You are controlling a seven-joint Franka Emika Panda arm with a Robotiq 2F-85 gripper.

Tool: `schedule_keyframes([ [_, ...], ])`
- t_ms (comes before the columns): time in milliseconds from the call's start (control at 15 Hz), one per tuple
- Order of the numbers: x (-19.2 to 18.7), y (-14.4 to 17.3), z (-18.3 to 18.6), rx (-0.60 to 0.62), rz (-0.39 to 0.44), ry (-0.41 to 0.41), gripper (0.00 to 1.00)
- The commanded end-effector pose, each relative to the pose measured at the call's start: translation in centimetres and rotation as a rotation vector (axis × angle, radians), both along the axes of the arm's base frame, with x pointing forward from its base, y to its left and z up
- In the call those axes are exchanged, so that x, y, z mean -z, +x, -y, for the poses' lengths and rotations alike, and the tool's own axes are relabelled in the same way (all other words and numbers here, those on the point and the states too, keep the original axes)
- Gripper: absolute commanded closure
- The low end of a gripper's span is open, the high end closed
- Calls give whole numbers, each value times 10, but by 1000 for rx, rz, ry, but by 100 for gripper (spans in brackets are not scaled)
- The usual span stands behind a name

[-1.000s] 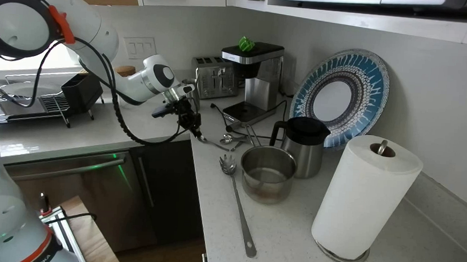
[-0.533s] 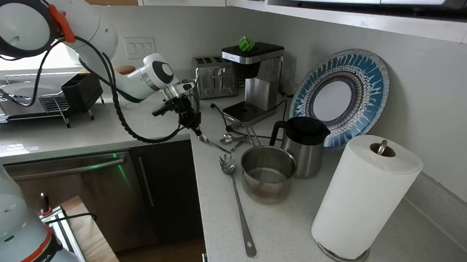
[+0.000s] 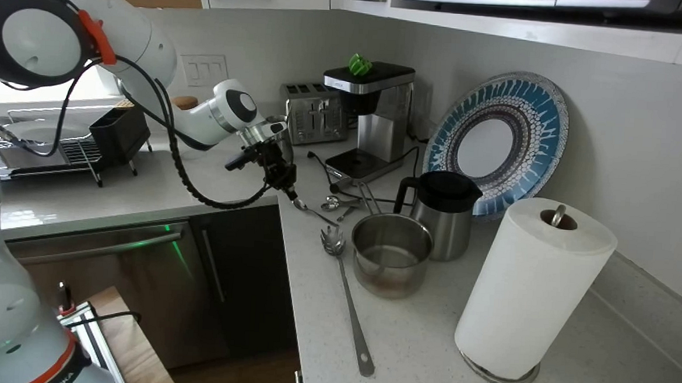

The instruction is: Pick up one silver spoon and put it in the silver pot

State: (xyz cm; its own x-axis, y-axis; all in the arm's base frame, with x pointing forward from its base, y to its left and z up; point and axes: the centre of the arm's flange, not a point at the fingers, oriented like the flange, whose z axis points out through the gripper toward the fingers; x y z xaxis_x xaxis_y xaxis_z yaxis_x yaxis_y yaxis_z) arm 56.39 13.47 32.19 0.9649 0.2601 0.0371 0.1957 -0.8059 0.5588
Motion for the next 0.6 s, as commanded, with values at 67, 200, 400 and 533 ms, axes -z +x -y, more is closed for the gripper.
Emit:
schedule_keyframes([
  [67,14,11,0,-2,-7,-17,73],
  [200,13,10,-2,5,-8,-17,59],
  [400,12,10,-3,12,-5,-26,37],
  [533,13,10,-3,22,-16,-31,22],
])
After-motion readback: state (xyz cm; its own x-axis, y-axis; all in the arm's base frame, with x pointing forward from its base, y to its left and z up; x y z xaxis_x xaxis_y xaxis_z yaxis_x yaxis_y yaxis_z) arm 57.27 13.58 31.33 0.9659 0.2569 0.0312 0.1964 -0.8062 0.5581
